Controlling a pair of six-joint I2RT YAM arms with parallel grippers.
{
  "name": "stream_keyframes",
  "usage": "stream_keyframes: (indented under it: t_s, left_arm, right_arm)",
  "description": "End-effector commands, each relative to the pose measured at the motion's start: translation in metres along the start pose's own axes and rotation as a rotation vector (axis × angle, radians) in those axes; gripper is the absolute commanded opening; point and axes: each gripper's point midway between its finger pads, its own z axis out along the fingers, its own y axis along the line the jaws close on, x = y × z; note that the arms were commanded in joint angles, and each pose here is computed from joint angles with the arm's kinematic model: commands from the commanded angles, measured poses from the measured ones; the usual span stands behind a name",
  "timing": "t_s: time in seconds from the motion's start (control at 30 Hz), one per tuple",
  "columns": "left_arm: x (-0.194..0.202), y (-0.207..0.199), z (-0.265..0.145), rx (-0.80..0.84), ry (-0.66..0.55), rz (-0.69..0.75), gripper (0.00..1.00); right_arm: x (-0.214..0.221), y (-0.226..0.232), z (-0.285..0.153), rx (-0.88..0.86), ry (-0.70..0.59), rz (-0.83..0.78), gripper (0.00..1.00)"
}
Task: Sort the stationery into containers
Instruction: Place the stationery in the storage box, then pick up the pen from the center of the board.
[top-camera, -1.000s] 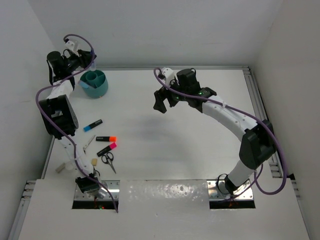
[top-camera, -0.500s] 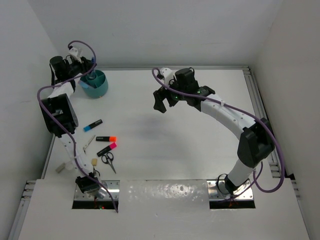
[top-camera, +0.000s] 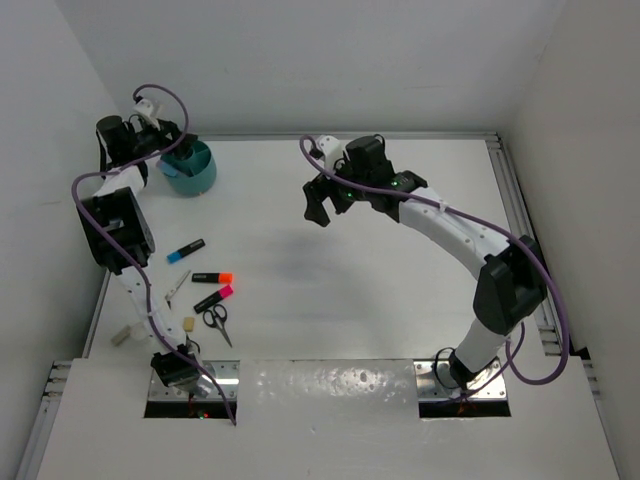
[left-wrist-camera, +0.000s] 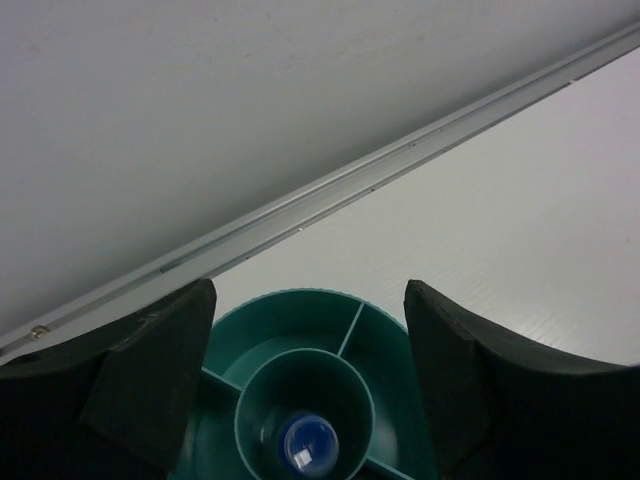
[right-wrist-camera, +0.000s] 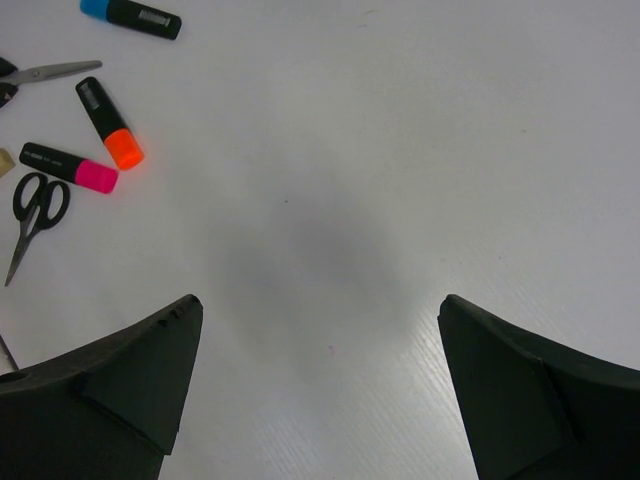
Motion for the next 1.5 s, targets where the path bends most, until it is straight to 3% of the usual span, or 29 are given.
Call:
stream_keyframes:
  t_s: [0.0,0.17,0.3,0.33,0.37,0.4,0.43,0.47,0.5,0.53,0.57,0.63,0.77,0.9,1.0,1.23,1.47]
  left_arm:
    - [-0.055,-0.001,-0.01,0.049,-0.088,0.096,0.81]
    - [-0.099,-0.014,-0.021,0.075,-0.134,0.116,0.81]
    - [-0.148,-0.025,-0.035,0.069,-0.138,0.195,0.74]
    - [-0.122,-0.039,-0.037,0.084,-0.005,0.069,0.73]
    - [-0.149,-0.031,-0.043,0.043,0.028,0.317,0.77]
    - [-0.103,-0.07,-0.052,0.134,0.241,0.223,0.84]
    - [-0.098,-0.079,-0.06,0.214,0.318,0.525,0.85]
    - [-0.075,-0.084,-0.074,0.23,0.472,0.606,0.86]
    - [-0.068,-0.122,-0.083,0.349,0.519,0.6,0.85]
    - [-0.05,-0.13,-0.108,0.377,0.648,0.68,0.84]
    - [-0.01,-0.152,-0.134,0.472,0.782,0.639,0.81]
    - [0.024,-0.184,-0.172,0.583,0.908,0.662,0.81]
    - [0.08,-0.237,-0.211,0.723,1.088,0.578,0.75]
    - [0.119,-0.26,-0.226,0.72,1.167,0.521,0.74]
    - [0.134,-0.272,-0.23,0.699,1.17,0.566,0.74]
    - [0.167,-0.261,-0.204,0.549,1.131,0.607,0.72]
    - [0.184,-0.258,-0.204,0.515,1.129,0.644,0.66]
  right_arm:
    - [-0.022,0.005,-0.008,0.009,-0.046,-0.041,0.99]
    - [-0.023,0.013,-0.012,0.01,-0.053,-0.056,0.99]
    - [-0.019,0.017,-0.021,0.029,-0.052,-0.104,0.99]
    - [-0.015,0.021,-0.026,0.029,-0.052,-0.111,0.99]
    - [-0.013,0.022,-0.029,0.038,-0.052,-0.115,0.99]
    - [-0.01,0.024,-0.031,0.041,-0.053,-0.114,0.99]
    - [-0.001,0.026,-0.037,0.044,-0.048,-0.109,0.99]
    - [0.003,0.027,-0.04,0.05,-0.049,-0.107,0.99]
    - [0.016,0.029,-0.041,0.048,-0.037,-0.101,0.99]
    - [0.016,0.032,-0.048,0.05,-0.056,-0.103,0.99]
    - [0.017,0.033,-0.05,0.053,-0.069,-0.1,0.99]
    - [0.03,0.037,-0.056,0.049,-0.069,-0.1,0.99]
    - [0.041,0.047,-0.059,0.039,-0.079,-0.069,0.99]
    - [0.055,0.056,-0.063,0.031,-0.056,-0.059,0.99]
    - [0.063,0.058,-0.068,0.04,-0.051,-0.048,0.99]
    - [0.071,0.064,-0.076,0.049,-0.069,-0.02,0.99]
    - [0.071,0.066,-0.084,0.069,-0.081,-0.014,0.99]
